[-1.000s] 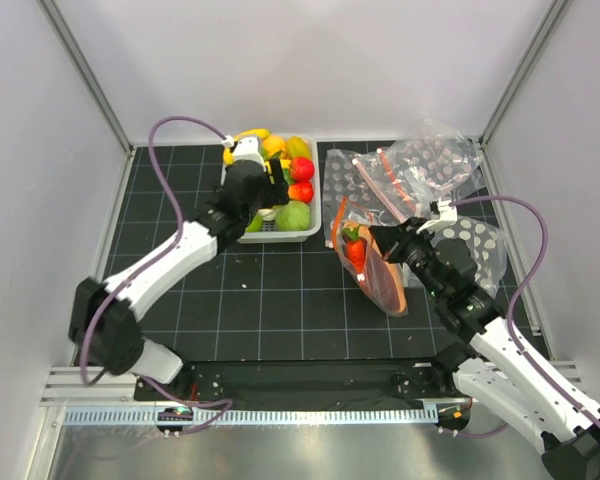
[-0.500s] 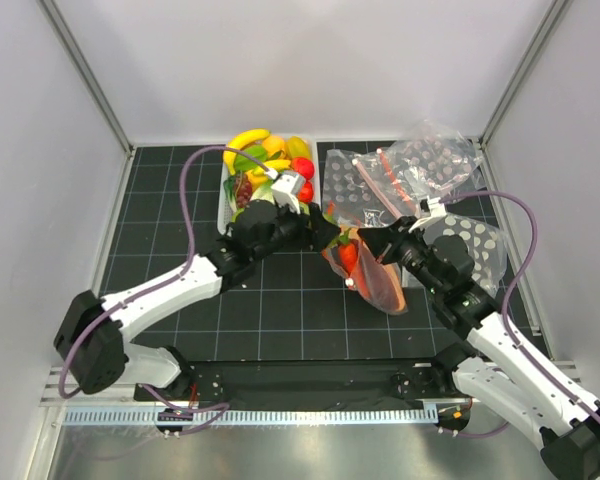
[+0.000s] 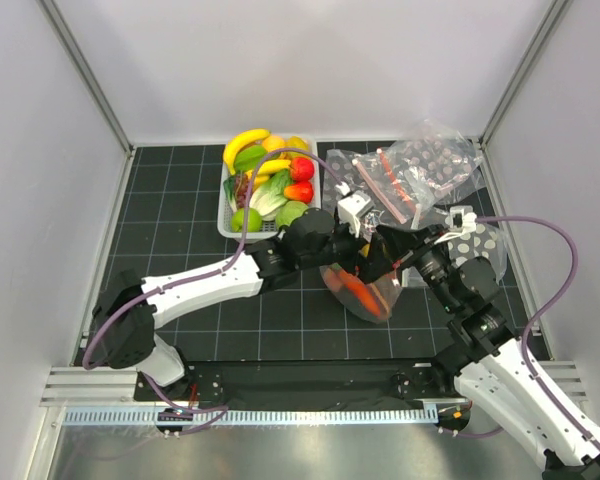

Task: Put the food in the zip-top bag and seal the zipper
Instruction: Place the fake fruit in the zipper food storage bag.

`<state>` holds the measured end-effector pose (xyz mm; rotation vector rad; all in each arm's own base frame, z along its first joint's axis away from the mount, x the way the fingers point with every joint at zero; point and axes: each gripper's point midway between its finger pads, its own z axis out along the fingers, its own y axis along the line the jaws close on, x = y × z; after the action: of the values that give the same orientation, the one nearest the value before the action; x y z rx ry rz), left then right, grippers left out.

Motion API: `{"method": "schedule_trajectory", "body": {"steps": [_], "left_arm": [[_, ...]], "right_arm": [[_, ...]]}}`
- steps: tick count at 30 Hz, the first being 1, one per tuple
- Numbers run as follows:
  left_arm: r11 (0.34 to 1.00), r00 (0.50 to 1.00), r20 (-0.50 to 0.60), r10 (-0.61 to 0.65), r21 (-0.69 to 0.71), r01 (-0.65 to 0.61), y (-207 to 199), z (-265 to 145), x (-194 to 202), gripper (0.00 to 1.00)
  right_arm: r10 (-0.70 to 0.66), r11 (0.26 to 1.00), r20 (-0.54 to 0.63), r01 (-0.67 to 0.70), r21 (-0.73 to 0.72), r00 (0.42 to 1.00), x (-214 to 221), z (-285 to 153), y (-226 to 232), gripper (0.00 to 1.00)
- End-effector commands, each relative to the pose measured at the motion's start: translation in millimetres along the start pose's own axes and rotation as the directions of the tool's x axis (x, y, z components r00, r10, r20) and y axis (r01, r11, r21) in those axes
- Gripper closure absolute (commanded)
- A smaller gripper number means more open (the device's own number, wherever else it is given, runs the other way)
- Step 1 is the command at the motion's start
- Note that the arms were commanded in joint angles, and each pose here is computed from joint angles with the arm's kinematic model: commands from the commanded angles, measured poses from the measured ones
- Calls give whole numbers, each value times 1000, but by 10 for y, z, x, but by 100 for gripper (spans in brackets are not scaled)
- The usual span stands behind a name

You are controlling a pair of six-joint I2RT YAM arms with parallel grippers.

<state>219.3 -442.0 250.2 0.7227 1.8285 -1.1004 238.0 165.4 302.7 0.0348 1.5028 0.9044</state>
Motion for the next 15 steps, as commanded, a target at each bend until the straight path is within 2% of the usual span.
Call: {"method": "schedule_trajectory", "body": {"steps": [1, 2, 11, 14, 15], "left_arm": [[1000, 998, -64, 23, 0, -23, -72, 50, 66, 5], [999, 998, -60, 25, -34, -27, -8, 49, 53, 0], [953, 994, 10, 110, -284, -102, 393, -318, -186, 0], [872, 990, 58, 132, -481, -88, 697, -602, -359, 0], [818, 985, 78, 153, -569, -82, 854, -742, -406, 0]], "right_arm": [[15, 998, 131, -22, 55, 991, -259, -32, -72, 99], [20, 997, 135, -30, 73, 991, -231, -48, -124, 99], [31, 986, 157, -56, 160, 987, -246, -78, -289, 99], [34, 981, 147, -61, 182, 989, -222, -66, -328, 99], [32, 979, 147, -61, 196, 989, -223, -58, -355, 99]]}}
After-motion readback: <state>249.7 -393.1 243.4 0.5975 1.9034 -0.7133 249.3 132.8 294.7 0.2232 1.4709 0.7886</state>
